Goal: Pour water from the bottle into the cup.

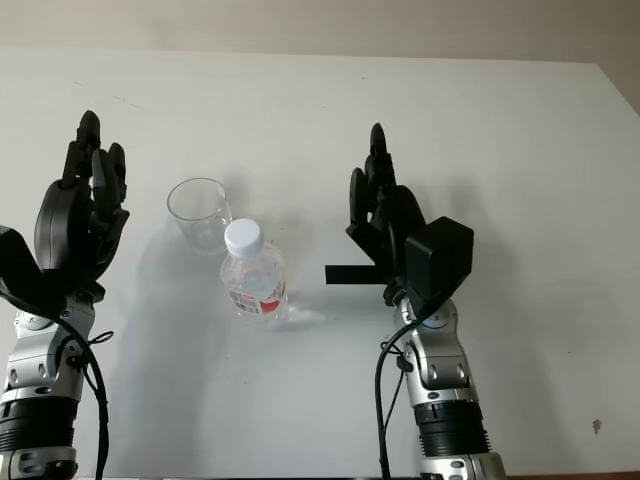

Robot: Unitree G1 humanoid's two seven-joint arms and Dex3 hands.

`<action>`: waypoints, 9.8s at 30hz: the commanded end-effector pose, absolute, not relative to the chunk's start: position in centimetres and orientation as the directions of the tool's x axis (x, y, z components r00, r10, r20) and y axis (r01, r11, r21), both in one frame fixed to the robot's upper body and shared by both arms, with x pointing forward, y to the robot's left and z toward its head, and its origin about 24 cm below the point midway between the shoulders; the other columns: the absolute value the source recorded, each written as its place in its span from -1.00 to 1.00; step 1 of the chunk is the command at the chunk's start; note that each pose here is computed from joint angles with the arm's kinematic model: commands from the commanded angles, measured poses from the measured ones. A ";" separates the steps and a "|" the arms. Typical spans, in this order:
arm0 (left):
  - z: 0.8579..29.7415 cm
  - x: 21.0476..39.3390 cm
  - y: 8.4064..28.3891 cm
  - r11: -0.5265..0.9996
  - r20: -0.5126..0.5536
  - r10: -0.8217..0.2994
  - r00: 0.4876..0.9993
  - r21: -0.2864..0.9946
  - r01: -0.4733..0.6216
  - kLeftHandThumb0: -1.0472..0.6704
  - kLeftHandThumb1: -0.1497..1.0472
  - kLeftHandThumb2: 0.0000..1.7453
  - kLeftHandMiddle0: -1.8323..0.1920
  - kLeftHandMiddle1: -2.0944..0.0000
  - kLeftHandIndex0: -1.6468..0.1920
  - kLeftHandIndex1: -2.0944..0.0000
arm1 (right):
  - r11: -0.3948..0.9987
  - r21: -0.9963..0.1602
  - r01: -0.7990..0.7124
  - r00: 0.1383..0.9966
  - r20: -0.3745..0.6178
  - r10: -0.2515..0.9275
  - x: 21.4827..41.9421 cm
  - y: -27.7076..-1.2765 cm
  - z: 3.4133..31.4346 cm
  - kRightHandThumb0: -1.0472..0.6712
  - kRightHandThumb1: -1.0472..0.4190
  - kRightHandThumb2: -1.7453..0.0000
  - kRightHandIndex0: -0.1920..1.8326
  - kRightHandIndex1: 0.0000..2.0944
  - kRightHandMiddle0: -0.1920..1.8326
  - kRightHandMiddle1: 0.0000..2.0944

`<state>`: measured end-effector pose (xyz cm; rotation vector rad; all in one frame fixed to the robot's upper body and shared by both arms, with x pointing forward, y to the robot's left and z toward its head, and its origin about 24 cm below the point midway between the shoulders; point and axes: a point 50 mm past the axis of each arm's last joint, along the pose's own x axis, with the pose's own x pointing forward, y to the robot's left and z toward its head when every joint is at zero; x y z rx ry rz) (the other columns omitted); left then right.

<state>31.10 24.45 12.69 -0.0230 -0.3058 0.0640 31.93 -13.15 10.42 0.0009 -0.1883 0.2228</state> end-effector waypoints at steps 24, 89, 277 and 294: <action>12.7 31.2 24.4 0.997 0.316 0.071 0.946 -0.031 -0.064 -0.61 1.00 -0.24 0.89 0.94 0.92 0.94 | 0.723 -0.230 -0.651 0.692 0.210 0.691 30.3 -17.0 11.6 -1.00 -0.85 0.95 -1.00 -1.00 -1.00 -1.00; 13.1 31.3 24.8 0.997 0.312 0.073 0.947 -0.024 -0.069 -0.63 1.00 -0.24 0.91 0.95 0.93 0.95 | 0.274 -0.149 -0.950 0.290 -0.101 0.952 32.1 -8.5 9.7 -0.76 -0.48 0.94 -0.76 0.22 -0.86 0.30; 12.0 30.8 25.6 0.991 0.313 0.132 0.941 -0.033 -0.128 -0.60 1.00 -0.23 0.88 0.95 0.91 0.95 | 0.951 -0.285 -0.122 0.921 0.324 0.215 41.4 -11.6 19.5 0.08 -0.99 0.66 0.51 1.00 0.35 1.00; 11.6 30.2 26.1 0.993 0.301 0.117 0.946 -0.039 -0.111 -0.61 1.00 -0.22 0.91 0.96 0.94 0.96 | 0.932 -0.050 -0.359 0.931 0.053 0.361 37.4 -15.4 15.0 0.04 -1.00 0.60 0.76 1.00 0.49 1.00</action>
